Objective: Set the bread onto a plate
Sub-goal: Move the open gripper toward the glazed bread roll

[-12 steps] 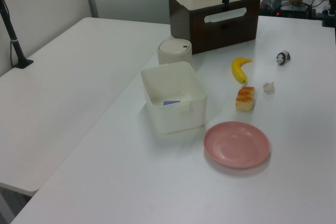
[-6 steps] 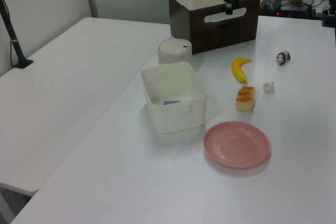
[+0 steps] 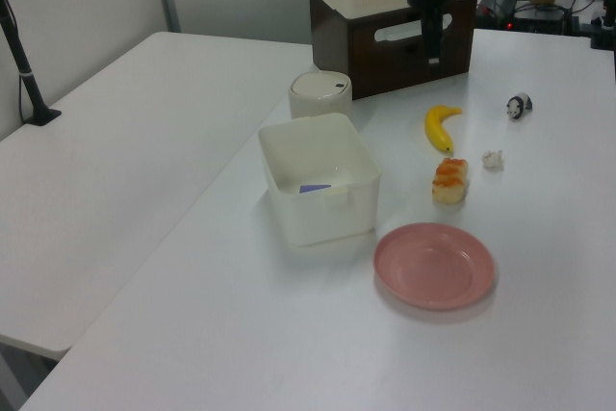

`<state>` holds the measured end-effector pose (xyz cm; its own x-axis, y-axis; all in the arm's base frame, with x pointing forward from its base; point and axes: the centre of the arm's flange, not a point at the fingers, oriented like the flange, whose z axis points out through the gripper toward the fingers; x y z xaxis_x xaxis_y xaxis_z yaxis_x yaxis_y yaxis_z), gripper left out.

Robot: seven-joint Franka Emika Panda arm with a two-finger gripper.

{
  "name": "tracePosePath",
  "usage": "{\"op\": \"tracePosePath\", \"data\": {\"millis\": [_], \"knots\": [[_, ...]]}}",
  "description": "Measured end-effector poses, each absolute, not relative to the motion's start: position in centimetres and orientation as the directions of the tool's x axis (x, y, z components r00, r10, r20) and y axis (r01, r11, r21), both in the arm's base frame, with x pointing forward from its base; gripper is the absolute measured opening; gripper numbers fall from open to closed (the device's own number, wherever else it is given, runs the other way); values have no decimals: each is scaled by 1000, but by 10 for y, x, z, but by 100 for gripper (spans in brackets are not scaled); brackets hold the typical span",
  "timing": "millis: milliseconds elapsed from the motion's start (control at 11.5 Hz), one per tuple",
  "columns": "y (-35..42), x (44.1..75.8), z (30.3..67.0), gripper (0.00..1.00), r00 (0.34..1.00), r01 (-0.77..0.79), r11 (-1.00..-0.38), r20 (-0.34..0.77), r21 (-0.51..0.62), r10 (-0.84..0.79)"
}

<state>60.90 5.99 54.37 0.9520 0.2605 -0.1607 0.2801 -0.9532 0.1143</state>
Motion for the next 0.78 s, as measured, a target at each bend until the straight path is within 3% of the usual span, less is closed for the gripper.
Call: {"op": "tracePosePath", "data": {"millis": [261,782], "knots": [[65,607,537,100,939,316,-940,-181,127,292],[81,598,488,100,985,143,-976,-120,164,125]]}}
